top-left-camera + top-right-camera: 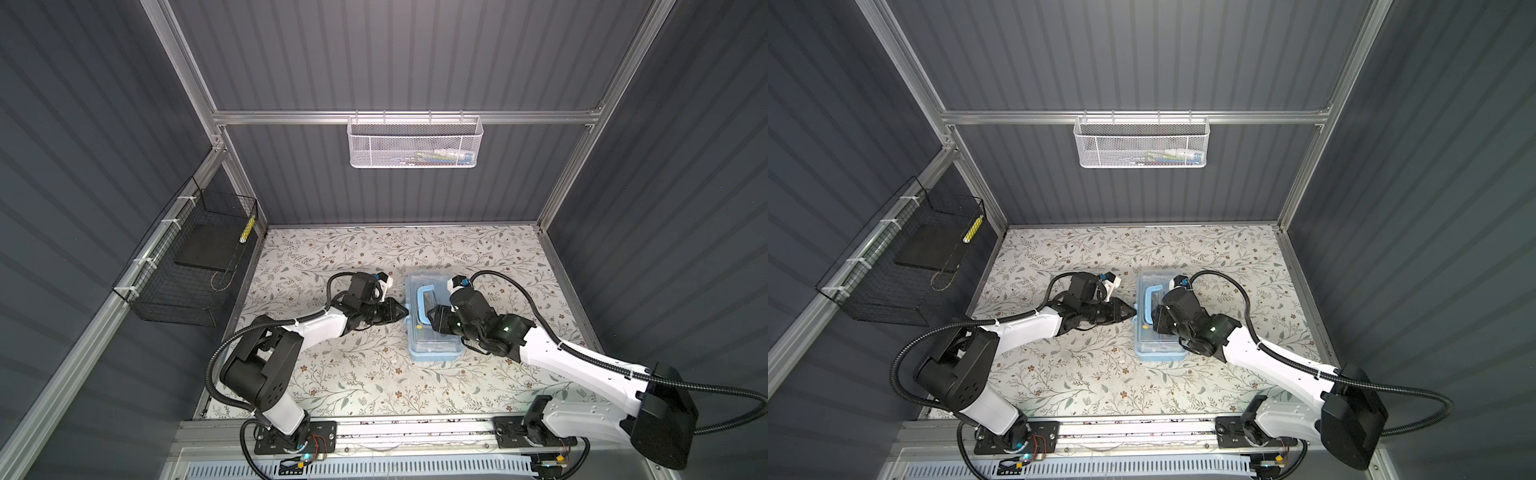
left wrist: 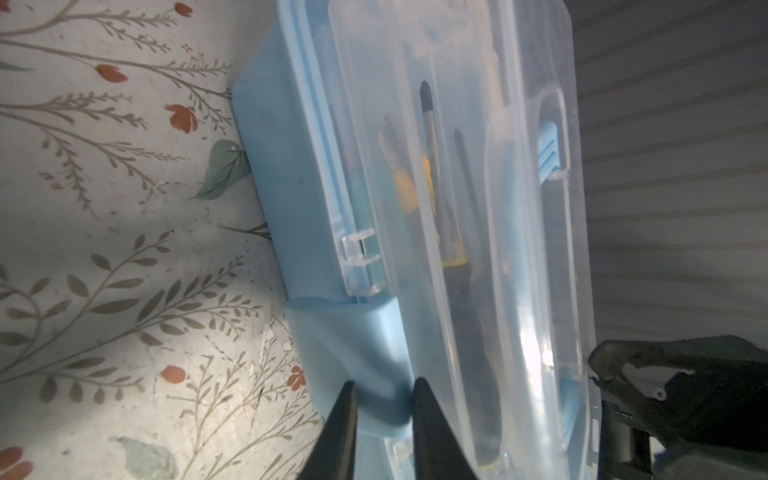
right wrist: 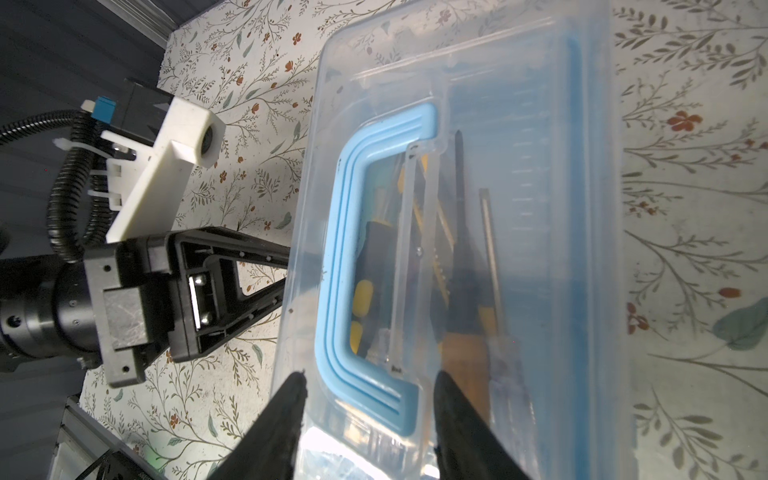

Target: Pack the tool kit

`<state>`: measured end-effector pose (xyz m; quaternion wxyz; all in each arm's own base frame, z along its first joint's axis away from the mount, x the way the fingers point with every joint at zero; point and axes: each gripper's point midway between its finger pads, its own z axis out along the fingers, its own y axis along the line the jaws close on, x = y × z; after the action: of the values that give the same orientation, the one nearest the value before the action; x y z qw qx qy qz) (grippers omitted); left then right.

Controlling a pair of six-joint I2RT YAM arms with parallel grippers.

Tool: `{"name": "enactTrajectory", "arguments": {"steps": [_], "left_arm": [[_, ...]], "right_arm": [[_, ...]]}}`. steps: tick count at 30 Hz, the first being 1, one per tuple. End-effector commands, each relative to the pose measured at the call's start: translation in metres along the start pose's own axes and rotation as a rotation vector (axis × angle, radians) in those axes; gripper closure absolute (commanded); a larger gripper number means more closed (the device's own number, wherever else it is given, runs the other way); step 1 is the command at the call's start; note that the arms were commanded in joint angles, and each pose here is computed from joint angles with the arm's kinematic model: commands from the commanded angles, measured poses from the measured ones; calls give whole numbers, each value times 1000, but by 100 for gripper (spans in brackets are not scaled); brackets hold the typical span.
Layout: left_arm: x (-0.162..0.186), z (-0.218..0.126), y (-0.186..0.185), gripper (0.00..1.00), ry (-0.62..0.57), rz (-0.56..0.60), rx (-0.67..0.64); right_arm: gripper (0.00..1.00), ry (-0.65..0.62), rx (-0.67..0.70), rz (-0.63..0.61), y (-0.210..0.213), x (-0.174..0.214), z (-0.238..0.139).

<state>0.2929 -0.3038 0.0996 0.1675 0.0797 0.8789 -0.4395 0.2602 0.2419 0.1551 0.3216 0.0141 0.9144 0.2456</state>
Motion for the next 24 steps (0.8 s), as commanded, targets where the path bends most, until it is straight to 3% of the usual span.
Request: {"name": "enactTrajectory", "arguments": {"steps": [1, 24], "left_arm": [[5, 7, -2, 70, 8, 18, 9], [20, 18, 4, 71, -132, -60, 137]], "right_arm": [[49, 93, 110, -1, -28, 25, 4], [51, 227, -2, 36, -23, 67, 19]]}}
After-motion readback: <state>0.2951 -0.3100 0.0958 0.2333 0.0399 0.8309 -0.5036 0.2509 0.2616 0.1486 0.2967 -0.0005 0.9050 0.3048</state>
